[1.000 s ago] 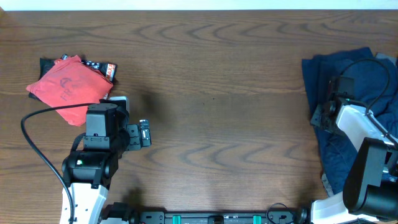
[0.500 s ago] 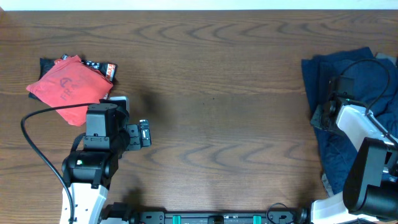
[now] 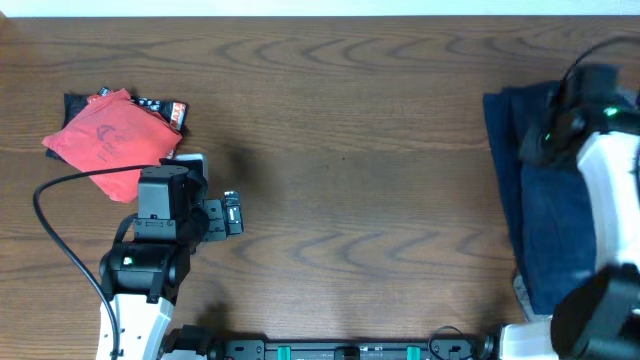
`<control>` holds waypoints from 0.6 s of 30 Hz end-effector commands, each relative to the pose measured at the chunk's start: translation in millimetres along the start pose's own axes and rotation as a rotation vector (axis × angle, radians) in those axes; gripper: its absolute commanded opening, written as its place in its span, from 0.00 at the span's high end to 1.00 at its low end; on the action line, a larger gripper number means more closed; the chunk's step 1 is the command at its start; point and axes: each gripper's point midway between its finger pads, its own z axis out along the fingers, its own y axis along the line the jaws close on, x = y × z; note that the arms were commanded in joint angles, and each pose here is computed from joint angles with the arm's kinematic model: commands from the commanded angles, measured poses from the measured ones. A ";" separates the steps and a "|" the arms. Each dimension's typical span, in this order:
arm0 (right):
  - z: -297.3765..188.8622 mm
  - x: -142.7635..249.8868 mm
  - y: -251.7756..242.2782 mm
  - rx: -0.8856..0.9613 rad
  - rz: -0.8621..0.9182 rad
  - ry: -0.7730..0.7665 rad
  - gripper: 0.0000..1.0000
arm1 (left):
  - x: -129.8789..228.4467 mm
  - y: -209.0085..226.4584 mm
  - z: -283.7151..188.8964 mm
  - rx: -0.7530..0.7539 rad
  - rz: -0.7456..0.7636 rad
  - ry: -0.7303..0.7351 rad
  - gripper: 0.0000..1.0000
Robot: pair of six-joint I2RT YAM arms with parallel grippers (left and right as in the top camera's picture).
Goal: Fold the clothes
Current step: 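Pull the navy pants with the right gripper toward the table center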
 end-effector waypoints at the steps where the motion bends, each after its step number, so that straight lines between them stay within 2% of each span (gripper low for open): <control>1: -58.0 -8.1 69.5 -0.307 -0.181 -0.096 0.99 | -8.2 -0.3 -4.3 0.003 -0.014 -0.023 0.02; 8: -97.1 -1.1 158.0 -0.591 -0.321 -0.178 0.99 | -11.1 -0.7 -4.4 0.005 -0.014 -0.035 0.02; 13: -109.4 -4.0 224.7 -0.708 -0.425 -0.269 0.99 | -14.7 -1.3 -4.5 0.007 -0.014 -0.050 0.02; 15: -109.4 2.0 247.1 -0.738 -0.474 -0.279 0.95 | -15.9 -1.4 -4.6 0.008 -0.014 -0.054 0.02; 16: -107.1 6.4 256.4 -0.739 -0.494 -0.277 0.84 | -16.5 -1.6 -4.6 0.009 -0.014 -0.057 0.02; 18: -96.2 12.4 262.5 -0.689 -0.511 -0.264 0.37 | -17.2 -1.7 -4.7 0.009 -0.014 -0.060 0.02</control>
